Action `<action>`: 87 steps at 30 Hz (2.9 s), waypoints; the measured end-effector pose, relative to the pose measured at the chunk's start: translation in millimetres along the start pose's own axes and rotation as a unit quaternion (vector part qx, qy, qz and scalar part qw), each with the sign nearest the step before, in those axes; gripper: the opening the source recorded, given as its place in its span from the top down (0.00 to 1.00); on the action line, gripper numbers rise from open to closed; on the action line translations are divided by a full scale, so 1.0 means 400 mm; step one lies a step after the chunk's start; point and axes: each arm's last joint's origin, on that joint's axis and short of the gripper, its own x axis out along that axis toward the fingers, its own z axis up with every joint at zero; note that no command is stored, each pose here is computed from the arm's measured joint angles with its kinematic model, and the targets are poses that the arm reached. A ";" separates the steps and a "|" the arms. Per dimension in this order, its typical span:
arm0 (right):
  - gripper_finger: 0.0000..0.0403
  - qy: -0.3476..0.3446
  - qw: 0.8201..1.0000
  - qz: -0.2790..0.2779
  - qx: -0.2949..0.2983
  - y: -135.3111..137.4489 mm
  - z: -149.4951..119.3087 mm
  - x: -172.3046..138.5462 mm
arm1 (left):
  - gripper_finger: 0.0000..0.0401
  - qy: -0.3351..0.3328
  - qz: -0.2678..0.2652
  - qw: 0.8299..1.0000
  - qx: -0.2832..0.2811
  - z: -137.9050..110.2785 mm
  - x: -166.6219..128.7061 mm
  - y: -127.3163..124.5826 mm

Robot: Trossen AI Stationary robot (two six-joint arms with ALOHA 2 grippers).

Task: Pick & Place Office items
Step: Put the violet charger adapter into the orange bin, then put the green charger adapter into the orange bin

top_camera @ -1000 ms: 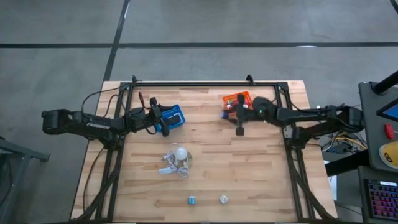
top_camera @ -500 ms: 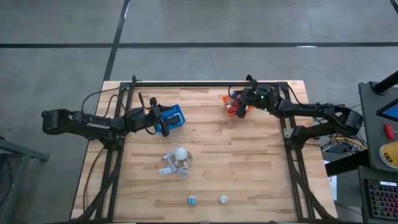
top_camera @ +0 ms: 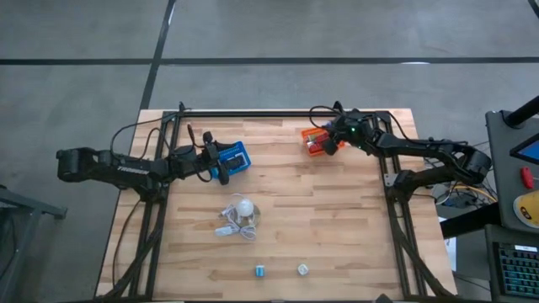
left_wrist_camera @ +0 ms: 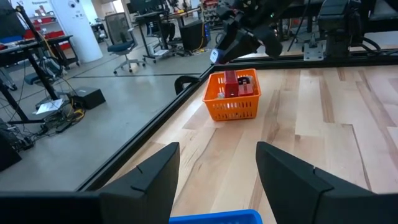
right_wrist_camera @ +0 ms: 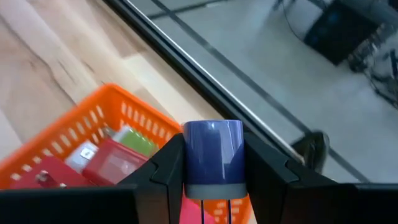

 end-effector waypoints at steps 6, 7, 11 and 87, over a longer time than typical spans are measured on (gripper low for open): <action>0.71 0.034 0.999 -0.012 0.013 -0.001 -0.013 -0.001 | 0.46 0.000 0.000 1.000 0.000 0.000 0.000 0.000; 0.71 0.039 0.999 -0.012 0.015 -0.001 -0.013 -0.001 | 0.46 0.000 0.000 1.000 0.000 0.000 0.000 0.000; 0.71 0.056 0.998 -0.011 0.020 -0.002 -0.012 -0.002 | 0.46 0.000 0.000 1.000 0.000 0.000 0.000 0.000; 0.43 0.034 0.874 0.451 -0.177 0.386 -0.035 -0.285 | 0.46 0.004 0.000 1.000 0.006 -0.006 -0.002 0.000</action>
